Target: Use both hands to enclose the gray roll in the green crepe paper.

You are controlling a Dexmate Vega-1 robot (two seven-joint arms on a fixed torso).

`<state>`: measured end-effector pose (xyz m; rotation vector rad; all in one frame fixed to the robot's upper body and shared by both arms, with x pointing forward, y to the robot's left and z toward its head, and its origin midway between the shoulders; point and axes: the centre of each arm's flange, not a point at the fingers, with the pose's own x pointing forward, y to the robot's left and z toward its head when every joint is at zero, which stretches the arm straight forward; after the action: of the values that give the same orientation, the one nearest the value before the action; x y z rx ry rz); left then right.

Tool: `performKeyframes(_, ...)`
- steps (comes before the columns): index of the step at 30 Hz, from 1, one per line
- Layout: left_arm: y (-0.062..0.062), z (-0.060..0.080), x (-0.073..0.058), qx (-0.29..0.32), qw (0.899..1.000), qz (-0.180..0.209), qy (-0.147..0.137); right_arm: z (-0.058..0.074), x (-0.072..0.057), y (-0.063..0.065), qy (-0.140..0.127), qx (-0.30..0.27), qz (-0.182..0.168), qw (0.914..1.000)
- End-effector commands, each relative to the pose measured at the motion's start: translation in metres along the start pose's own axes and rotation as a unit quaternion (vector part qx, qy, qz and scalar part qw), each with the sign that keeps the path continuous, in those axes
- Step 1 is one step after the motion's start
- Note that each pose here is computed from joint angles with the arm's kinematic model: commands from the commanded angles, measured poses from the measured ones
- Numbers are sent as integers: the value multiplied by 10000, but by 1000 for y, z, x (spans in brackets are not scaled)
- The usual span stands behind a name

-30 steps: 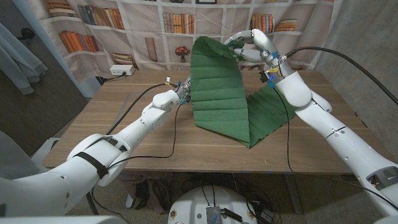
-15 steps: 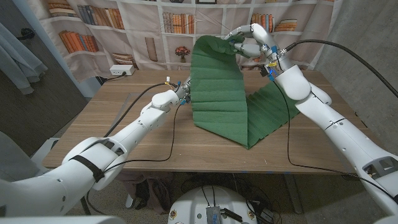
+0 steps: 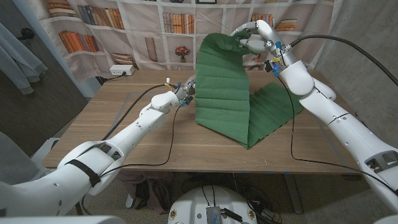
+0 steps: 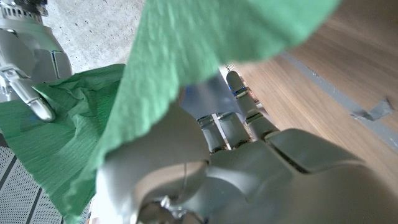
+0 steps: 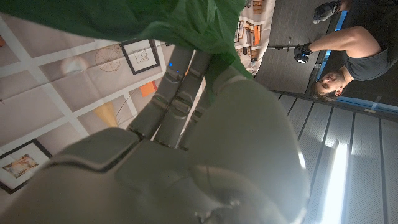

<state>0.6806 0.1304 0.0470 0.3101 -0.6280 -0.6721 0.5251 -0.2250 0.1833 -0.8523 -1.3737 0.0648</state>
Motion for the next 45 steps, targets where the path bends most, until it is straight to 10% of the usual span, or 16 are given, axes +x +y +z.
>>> performKeyframes(1,-35,3,14,-130,9983,-563,-94,-14,17,-4,76,-122,7,9999)
performKeyframes(15,-54,7,14,-53,9934,-1134,-155,-45,27,9,443,-135,500,9977)
performKeyframes(25,-39,9,5,87,9940,-1091,-29,-76,12,16,864,-326,1023,9905)
performKeyframes(45,-32,13,-3,-295,9940,-1028,-213,-95,0,31,1175,-243,1362,9834)
